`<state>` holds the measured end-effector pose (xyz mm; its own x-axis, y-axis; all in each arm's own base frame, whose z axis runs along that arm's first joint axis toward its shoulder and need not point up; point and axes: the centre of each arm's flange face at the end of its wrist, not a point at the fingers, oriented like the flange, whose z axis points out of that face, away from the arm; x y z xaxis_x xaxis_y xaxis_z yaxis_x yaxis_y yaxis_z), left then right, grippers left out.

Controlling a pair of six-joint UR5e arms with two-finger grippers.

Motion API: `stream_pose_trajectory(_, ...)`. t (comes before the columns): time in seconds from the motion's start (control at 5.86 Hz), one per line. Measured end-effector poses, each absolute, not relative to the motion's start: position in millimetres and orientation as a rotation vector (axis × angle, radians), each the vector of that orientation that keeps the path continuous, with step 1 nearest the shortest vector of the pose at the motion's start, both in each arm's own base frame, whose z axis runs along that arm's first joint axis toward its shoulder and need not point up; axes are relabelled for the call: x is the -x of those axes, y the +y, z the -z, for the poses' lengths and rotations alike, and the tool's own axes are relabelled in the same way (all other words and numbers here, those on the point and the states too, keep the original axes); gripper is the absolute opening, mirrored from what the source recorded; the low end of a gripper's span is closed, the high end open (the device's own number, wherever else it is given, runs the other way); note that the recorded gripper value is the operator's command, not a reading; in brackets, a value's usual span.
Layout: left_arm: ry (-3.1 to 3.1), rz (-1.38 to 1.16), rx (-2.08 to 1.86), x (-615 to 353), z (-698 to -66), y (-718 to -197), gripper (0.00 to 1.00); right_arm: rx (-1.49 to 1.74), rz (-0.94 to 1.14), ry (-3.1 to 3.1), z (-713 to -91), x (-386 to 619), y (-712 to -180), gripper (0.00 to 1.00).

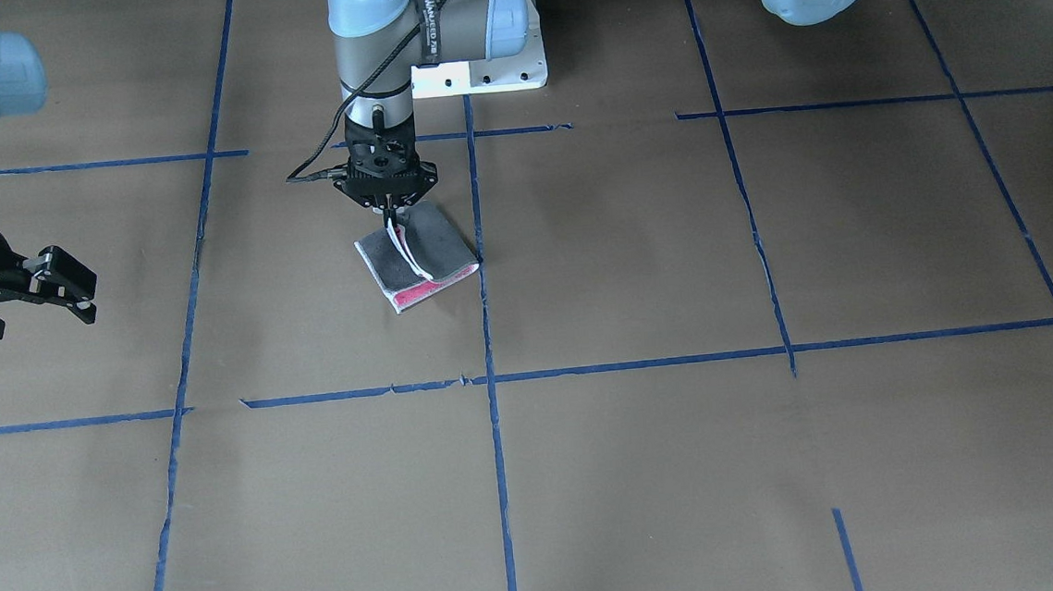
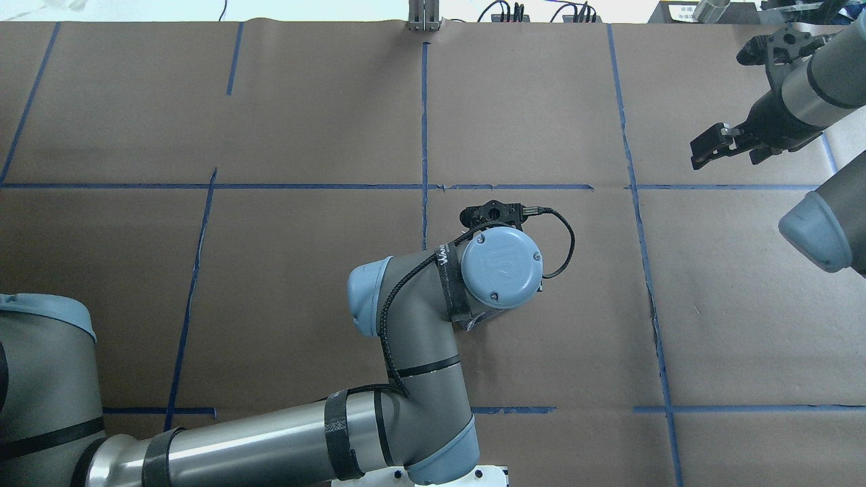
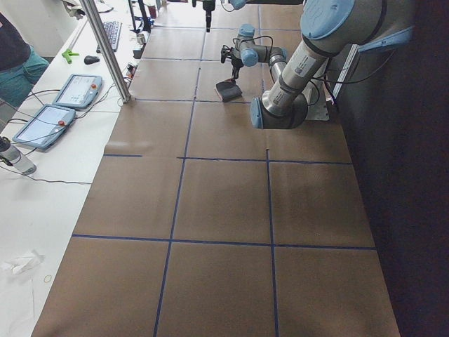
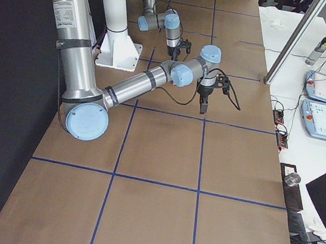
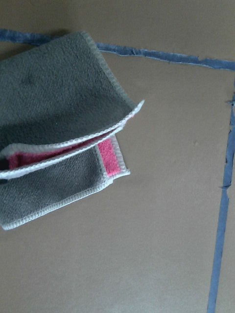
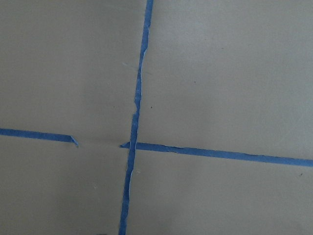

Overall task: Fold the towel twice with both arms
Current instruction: 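Fold the strip end over toward its other end with the left gripper, then open the left gripper and withdraw the left arm from the towel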

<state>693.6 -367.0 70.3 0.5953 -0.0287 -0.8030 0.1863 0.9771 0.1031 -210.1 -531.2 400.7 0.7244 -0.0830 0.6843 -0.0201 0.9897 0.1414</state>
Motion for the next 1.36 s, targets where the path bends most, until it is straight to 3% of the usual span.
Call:
stream_pose_trajectory(0.85, 0.945, 0.119, -0.139, -672.9, -43.5, -395.8, 1.00, -0.144, 0.044, -0.765, -400.1, 209.7, -530.4, 1.00)
stream_pose_trajectory(1.36, 0.854, -0.068, -0.140, -543.0, -106.4, -430.6, 1.00, -0.172, 0.097, -0.745, -415.6, 178.1, -534.9, 1.00)
